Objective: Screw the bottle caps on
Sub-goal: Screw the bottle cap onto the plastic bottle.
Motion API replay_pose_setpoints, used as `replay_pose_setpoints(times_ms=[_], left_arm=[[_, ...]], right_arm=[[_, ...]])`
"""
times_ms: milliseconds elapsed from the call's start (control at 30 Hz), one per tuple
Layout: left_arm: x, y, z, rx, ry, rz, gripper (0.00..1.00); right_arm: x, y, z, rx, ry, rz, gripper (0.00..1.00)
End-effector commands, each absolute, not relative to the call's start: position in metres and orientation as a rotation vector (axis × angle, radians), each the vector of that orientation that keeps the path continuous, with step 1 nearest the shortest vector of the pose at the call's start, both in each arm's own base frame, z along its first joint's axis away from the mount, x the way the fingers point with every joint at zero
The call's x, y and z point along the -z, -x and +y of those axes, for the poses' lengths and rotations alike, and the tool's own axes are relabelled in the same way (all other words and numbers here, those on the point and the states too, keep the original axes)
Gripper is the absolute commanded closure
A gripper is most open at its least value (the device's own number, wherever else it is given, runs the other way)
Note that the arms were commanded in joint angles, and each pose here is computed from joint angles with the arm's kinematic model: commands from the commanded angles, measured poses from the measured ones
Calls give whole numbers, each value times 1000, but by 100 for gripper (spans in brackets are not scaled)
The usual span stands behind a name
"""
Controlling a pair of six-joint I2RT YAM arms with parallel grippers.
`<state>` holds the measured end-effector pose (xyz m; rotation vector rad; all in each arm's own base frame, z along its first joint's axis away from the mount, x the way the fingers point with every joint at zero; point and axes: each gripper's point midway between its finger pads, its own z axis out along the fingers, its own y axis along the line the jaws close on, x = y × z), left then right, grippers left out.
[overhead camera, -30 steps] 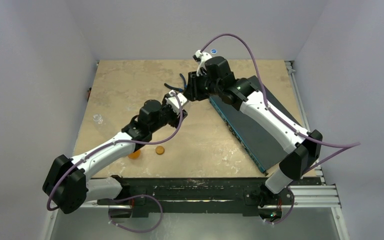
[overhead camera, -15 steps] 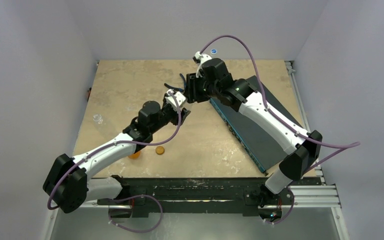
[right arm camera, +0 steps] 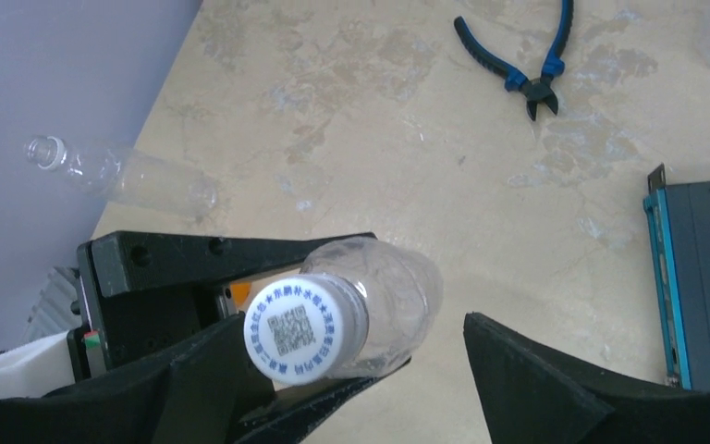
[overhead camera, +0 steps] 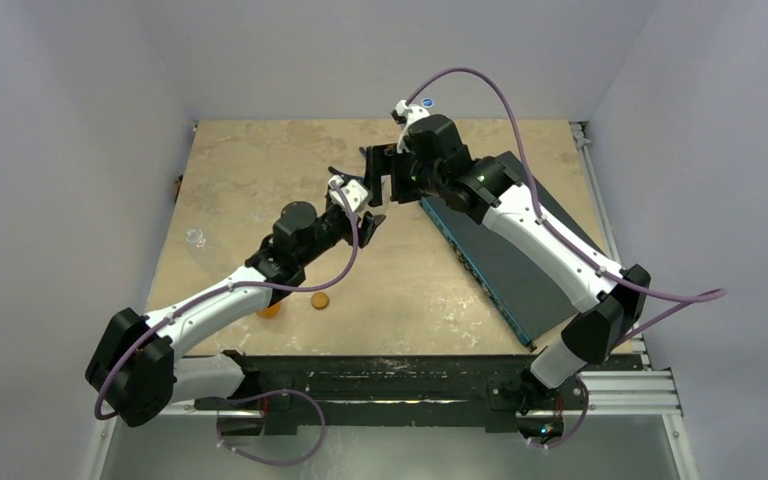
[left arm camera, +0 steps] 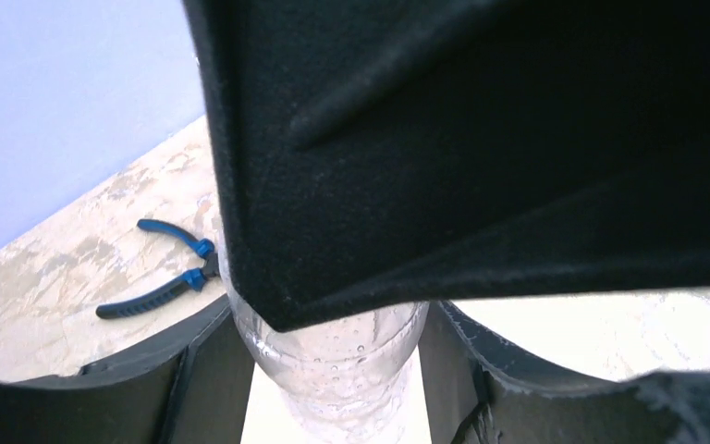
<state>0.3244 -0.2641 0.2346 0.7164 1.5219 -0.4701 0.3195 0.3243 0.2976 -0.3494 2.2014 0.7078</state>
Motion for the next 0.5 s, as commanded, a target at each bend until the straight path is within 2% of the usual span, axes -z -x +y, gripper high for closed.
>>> replay_pose_setpoints(times_ms=[0,67,467], left_arm=[[-252,-320,-271,518,-703,1471,100],[-250,-319,-270,521,-705,1481,100],[-244,-303,-279,623,-809,1509,100]], right_arm=[[-336,-309,315,-739,366,2080,6],[-340,-306,312,-743,379,2054,1],[-360,-286,301,-777,508,1888,1]])
